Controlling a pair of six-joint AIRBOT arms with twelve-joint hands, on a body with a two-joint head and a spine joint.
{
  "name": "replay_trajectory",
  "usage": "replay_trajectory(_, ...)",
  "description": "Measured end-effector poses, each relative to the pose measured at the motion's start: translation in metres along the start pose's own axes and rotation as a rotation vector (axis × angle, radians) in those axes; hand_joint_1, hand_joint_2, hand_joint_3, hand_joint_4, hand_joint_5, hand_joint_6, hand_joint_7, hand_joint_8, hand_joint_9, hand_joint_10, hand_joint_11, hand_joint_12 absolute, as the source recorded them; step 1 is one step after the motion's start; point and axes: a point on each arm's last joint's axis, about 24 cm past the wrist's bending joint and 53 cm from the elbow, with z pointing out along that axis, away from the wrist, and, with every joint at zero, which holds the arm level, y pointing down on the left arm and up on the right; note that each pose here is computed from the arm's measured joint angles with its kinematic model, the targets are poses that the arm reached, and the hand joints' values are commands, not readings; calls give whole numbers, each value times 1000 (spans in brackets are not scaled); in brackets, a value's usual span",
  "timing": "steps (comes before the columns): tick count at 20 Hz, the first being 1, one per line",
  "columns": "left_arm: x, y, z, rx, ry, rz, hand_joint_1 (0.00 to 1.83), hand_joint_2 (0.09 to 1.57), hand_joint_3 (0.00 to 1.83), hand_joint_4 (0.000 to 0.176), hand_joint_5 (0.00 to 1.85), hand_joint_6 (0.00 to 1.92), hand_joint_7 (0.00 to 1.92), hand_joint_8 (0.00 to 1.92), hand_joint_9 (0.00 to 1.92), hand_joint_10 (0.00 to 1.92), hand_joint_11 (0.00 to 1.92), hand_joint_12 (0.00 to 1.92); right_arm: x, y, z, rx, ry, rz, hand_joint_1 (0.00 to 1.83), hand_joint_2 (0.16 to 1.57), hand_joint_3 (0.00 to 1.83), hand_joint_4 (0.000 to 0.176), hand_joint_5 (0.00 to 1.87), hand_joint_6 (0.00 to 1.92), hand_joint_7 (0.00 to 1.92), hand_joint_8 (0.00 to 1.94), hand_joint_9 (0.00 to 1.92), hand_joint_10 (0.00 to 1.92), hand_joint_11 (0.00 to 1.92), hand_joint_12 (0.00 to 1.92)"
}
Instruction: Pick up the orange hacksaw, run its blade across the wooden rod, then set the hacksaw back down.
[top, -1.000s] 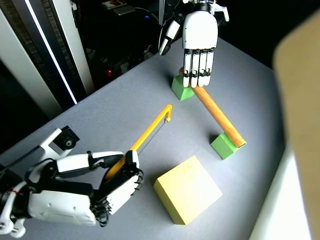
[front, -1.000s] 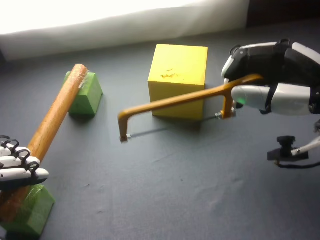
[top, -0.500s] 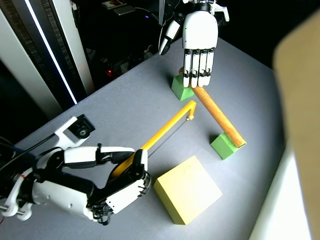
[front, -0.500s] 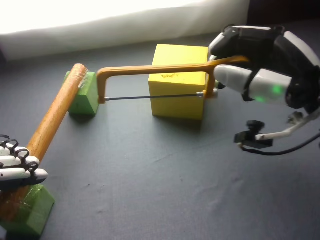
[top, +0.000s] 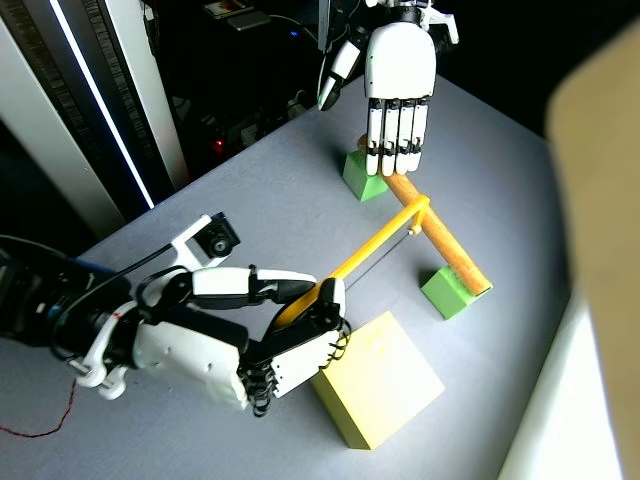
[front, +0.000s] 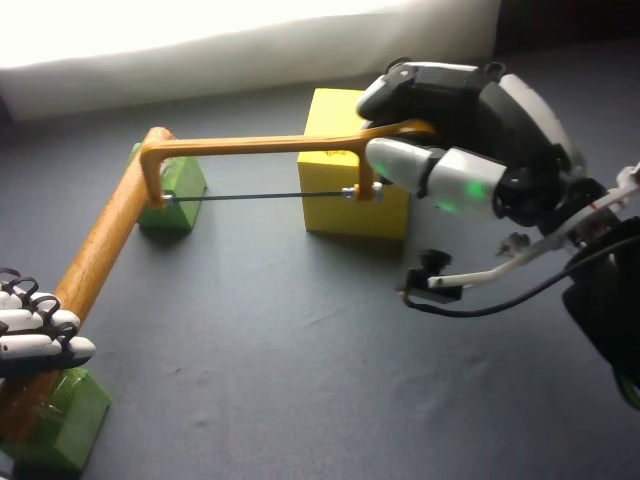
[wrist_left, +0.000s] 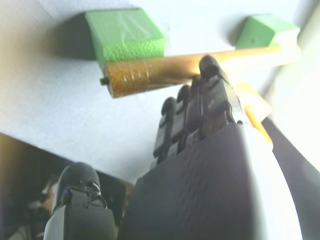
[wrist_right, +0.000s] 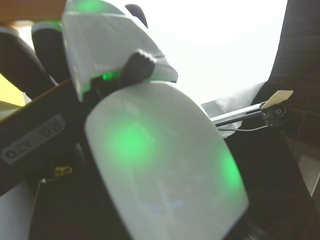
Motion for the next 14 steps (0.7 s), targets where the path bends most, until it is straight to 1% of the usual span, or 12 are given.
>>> replay_trajectory(2, 0, 0, 0, 0, 0, 0, 120, 1086, 0, 0, 55, 1, 51, 1, 48, 1, 0, 261, 6, 0, 4, -11, 10, -5, 1379, 1126, 0, 0, 861, 944, 953, 1020, 966, 1258, 959, 1270)
replay_trajectory(3, 0, 1, 0, -1, 0, 0, 134, 1101, 4, 0, 61, 2, 53, 1, 48, 1, 0, 237, 7, 0, 6, -18, 12, -10, 1372, 1145, 2, 0, 860, 916, 916, 1099, 892, 1382, 906, 1385)
replay_trajectory(4, -1, 1, 0, -1, -1, 0, 166, 1113, 5, 0, 51, 0, 36, 1, 30, 0, 0, 178, 6, 0, 8, -23, 8, -12, 1279, 1134, 0, 0, 920, 878, 984, 1167, 933, 1249, 877, 1478)
replay_trajectory(5, -1, 1, 0, -1, -1, 0, 197, 1124, 5, 0, 43, 0, 11, 0, 13, 0, 0, 138, 4, -2, 9, -24, 3, -14, 1262, 1137, 1, 0, 925, 872, 977, 1221, 939, 1262, 857, 1536)
replay_trajectory(6, -1, 1, 0, -1, -1, 0, 199, 1116, 0, 0, 65, 1, 32, 1, 35, 2, 0, 204, 4, -3, 10, -27, 2, -19, 1259, 1138, 0, 0, 929, 864, 972, 1239, 932, 1292, 849, 1581)
replay_trajectory(8, -2, 1, 0, 0, -4, 1, 196, 1115, 0, 0, 70, 1, 37, 1, 40, 2, 0, 222, 6, -8, 12, -28, 1, -23, 1258, 1139, 0, 0, 931, 858, 970, 1248, 931, 1298, 847, 1590)
replay_trajectory(9, -1, 1, 1, 2, -3, 0, 164, 1122, 2, 0, 35, 2, 17, 1, 15, 2, 0, 140, 10, -14, 14, -25, 2, -22, 1249, 1154, 3, 0, 908, 895, 933, 1305, 888, 1344, 798, 1641)
replay_trajectory(10, -2, 0, 2, 4, -4, 0, 188, 1114, 0, 0, 51, 1, 33, 0, 41, 2, 0, 232, 17, -22, 15, -19, 1, -27, 1240, 1166, 0, 0, 882, 950, 916, 1318, 874, 1324, 806, 1611)
replay_trajectory(11, -2, 0, 2, 5, -4, 1, 189, 1114, 0, 0, 51, 1, 30, 1, 33, 3, 0, 195, 19, -24, 15, -17, 3, -23, 1245, 1167, 0, 0, 872, 952, 918, 1329, 876, 1347, 811, 1621)
replay_trajectory(12, -2, 0, 2, 4, -4, 1, 144, 1092, 0, 0, 49, 0, 36, 1, 41, 4, 0, 234, 19, -26, 15, -15, -3, -23, 1344, 1163, 0, 0, 798, 1013, 895, 1171, 899, 1362, 856, 1465)
replay_trajectory(13, -2, 0, 2, 4, -4, 1, 148, 1079, 0, 0, 67, 4, 55, 5, 58, 7, 0, 282, 18, -26, 15, -16, -12, -24, 1366, 1154, 0, 0, 779, 1046, 898, 1114, 940, 1302, 906, 1351)
replay_trajectory(14, -2, 0, 2, 5, -4, 0, 158, 1074, 0, 0, 68, 3, 56, 3, 59, 5, 0, 296, 15, -25, 16, -25, -32, -18, 1374, 1139, 0, 0, 799, 1037, 931, 1047, 974, 1242, 943, 1289)
